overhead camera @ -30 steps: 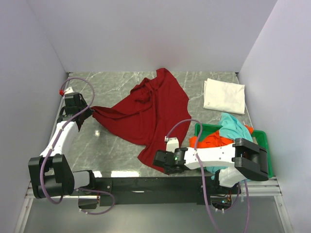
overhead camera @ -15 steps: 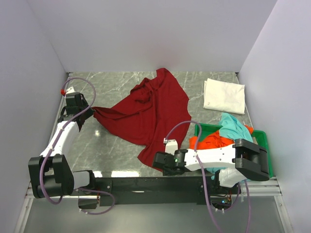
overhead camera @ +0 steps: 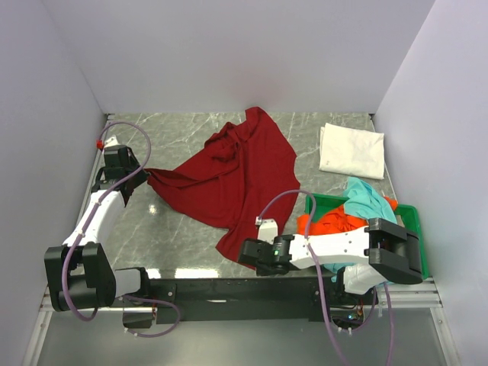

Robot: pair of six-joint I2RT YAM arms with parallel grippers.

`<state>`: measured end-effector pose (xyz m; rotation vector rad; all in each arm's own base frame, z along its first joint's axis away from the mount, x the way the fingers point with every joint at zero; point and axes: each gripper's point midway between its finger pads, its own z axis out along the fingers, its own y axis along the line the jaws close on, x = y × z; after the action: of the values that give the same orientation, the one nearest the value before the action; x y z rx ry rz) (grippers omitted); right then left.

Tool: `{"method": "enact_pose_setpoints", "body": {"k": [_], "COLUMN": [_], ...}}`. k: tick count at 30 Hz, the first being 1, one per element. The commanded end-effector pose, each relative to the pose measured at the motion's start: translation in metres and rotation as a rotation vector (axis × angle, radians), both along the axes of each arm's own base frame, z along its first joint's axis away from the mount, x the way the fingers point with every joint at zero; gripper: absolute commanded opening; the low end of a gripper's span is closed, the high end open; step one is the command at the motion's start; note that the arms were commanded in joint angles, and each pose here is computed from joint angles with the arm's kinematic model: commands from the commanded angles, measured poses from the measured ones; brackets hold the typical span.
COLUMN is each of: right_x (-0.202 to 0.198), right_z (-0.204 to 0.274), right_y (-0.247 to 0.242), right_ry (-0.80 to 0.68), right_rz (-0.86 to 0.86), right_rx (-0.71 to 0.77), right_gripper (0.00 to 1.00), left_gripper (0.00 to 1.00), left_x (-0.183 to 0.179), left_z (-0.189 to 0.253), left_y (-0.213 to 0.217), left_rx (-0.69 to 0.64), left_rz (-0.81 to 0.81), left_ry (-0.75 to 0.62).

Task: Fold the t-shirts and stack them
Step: Flatten the tshirt out

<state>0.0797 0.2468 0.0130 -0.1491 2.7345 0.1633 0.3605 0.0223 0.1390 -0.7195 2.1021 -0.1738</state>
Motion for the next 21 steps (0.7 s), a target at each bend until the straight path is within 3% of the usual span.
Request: {"method": "enact_pose_setpoints", "body": {"k": [1, 9, 12, 16, 21], "right_x": [0.011, 0.097, 0.137, 0.175, 0.183], "right_z": [0.011, 0.085, 0.135, 0.232, 0.337], "right_y": [-0.010, -0.027, -0.043, -0.061, -0.086], "right_ry": [-0.058, -0.260, -0.370, -0.546, -0.736], "right_rz": [-0.015, -0.128, -0.182, -0.232, -0.270], "right_rx": [-0.021, 0.084, 0.116, 0.178, 0.230], "right_gripper": [0.00, 0.00, 0.00, 0.00, 0.00], "left_gripper": [0.00, 0.00, 0.00, 0.00, 0.00], "left_x": [0.004, 0.012, 0.019, 0.030, 0.014], "left_z": [0.018, 0.005, 0.026, 0.103, 0.200], "left_y": [-0.004, -0.011, -0.025, -0.031, -0.040], "left_rx": [-0.007, -0.039, -0.086, -0.102, -0.111], "left_rz": [-0.015, -0.046, -0.105, -0.139, -0.186], "left_ry": [-0.059, -0.020, -0.062, -0.207, -0.378]}}
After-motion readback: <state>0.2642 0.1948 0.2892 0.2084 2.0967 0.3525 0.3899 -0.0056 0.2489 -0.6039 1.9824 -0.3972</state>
